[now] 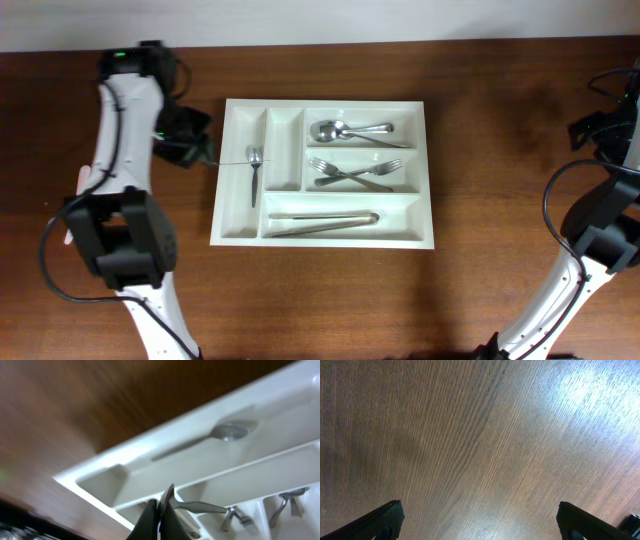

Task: Pack container
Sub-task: 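Carry the spoon with the left gripper over the tray's left compartment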

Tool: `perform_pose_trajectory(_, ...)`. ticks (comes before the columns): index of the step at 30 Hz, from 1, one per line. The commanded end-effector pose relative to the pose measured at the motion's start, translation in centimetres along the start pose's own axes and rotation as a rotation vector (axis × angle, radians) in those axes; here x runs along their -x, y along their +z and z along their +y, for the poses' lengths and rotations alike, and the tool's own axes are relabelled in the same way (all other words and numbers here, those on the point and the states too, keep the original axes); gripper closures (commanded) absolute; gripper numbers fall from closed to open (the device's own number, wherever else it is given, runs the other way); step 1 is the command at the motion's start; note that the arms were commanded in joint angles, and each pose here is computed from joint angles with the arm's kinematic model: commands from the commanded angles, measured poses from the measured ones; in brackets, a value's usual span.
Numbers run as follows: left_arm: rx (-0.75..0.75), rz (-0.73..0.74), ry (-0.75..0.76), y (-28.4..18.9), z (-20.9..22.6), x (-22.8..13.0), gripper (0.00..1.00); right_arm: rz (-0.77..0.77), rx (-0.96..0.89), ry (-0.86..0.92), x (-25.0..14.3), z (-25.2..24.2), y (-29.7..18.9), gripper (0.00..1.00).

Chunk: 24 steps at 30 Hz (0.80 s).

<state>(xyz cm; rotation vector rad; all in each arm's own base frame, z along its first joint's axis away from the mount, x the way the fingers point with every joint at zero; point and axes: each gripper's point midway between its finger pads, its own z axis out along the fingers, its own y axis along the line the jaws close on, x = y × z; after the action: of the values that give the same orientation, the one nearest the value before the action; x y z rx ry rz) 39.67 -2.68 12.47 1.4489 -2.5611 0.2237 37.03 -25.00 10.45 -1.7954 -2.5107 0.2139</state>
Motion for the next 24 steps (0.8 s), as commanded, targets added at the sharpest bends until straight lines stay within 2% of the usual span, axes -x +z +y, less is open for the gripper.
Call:
perform_pose_trajectory(1,0.009,-0.075,-0.262,-0.4,-1.0,-1.6,0.98,-0.044,0.025,0.002,0.2,-0.2,-2.0,0.01)
perform_pose_trajectory(7,-0.019,-0.153,-0.378,-0.1,-2.3,-1.7,0.98,-0.044,0.025,0.002,0.2,-0.2,-2.0,0.01)
perform_pose_trajectory(11,-0.039,-0.216,-0.371,-0.3,-2.7,-0.5,0.98,-0.044,0.025,0.002,0.2,-0.2,-2.0,0.01)
perform_pose_trajectory(13,-0.064,-0.261,-0.283,-0.6,-3.5,0.5,0.97,-0.044,0.025,0.002,0.2,-0.2,-2.0,0.01)
perform_pose_trajectory(18,-0.009,-0.312,-0.258,-0.8,-2.3,1.1,0.98,-0.044,0.025,0.002,0.2,-0.2,-2.0,0.01)
perform_pose_trajectory(24,-0.018,-0.31,-0.391,-0.7,-2.0,0.9,0.98,-0.044,0.025,0.002,0.2,-0.2,-2.0,0.01)
